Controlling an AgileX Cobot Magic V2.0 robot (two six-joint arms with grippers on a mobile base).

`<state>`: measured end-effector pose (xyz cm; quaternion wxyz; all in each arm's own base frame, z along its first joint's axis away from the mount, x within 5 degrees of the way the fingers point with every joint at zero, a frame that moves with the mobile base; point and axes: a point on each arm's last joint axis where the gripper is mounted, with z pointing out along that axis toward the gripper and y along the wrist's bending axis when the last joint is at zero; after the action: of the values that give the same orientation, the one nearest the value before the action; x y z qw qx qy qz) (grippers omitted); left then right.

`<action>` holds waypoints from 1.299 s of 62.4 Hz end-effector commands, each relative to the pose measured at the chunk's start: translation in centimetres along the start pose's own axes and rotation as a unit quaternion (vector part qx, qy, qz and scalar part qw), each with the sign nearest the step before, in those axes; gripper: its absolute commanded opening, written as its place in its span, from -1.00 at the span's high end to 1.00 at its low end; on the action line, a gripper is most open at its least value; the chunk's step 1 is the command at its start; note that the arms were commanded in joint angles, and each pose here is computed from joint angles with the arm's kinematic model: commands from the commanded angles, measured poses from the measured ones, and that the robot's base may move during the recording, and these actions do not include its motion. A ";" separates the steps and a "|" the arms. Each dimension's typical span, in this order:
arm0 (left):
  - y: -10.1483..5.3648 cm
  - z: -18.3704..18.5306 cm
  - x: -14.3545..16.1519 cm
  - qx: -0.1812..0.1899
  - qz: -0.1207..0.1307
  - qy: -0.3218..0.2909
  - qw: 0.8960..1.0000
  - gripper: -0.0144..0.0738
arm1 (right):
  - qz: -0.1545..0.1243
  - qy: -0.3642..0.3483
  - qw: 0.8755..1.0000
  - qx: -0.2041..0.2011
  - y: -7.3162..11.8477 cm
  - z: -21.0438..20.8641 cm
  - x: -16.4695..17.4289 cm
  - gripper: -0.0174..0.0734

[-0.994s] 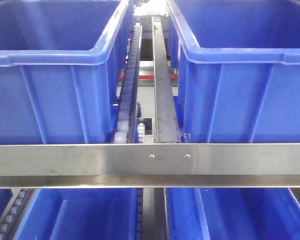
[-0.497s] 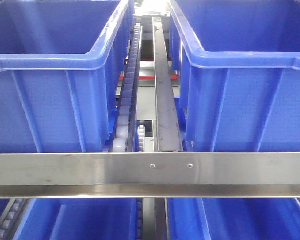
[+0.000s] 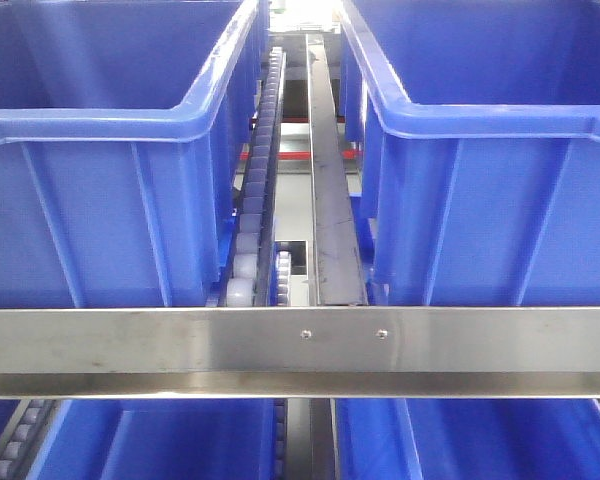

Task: Pick and sort blue part to right shelf
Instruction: 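Lower both held blue parts into the bins below each gripper, then open both grippers to release the blue parts and raise them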

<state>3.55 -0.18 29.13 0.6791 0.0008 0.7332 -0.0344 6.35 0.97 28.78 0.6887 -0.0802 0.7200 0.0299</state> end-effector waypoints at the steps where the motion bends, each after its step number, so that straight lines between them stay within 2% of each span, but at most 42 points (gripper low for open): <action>1: -0.1 -0.1 -1.6 0.003 -0.004 -0.051 0.999 -0.13 | -0.006 -0.064 0.998 0.006 -0.1 -0.1 -2.0 -0.14; 15: -0.2 0.4 -2.7 0.007 -0.009 -0.080 0.997 -0.13 | -0.006 -0.076 0.997 0.007 -0.2 -0.1 -2.5 -0.15; 27: -0.2 3.2 -3.7 0.004 -0.009 -0.030 1.000 -0.13 | -0.006 -0.076 0.997 0.006 -0.3 1.2 -4.5 -0.15; 32: -0.3 4.8 -4.6 0.003 0.000 -0.013 1.000 -0.13 | -0.006 -0.063 0.998 0.005 -0.3 2.7 -5.3 -0.15; 40: -0.5 7.4 -6.5 0.008 0.001 -0.018 1.000 -0.13 | -0.005 -0.030 1.000 0.002 -0.4 5.5 -6.3 -0.15; 52: -2.0 12.0 -7.4 0.050 0.006 0.014 0.999 -0.13 | -0.005 0.015 1.000 -0.002 -0.5 10.9 -7.6 -0.15; 62: -3.8 15.8 -6.7 0.084 0.011 0.032 0.996 -0.13 | 0.018 0.027 0.999 -0.002 -0.5 15.3 -7.8 -0.15; 70: -4.4 18.3 -5.5 0.089 0.012 0.037 0.995 -0.13 | 0.061 0.044 0.997 0.002 -0.5 18.0 -7.0 -0.15; 81: -4.6 19.9 -3.9 0.086 0.015 0.071 0.994 -0.13 | 0.062 0.068 0.996 0.004 -0.4 20.2 -5.2 -0.15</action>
<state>22.77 -5.22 29.77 0.5716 0.0754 0.8135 -0.0764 25.82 4.19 30.87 0.5770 -0.0451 0.8132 0.0610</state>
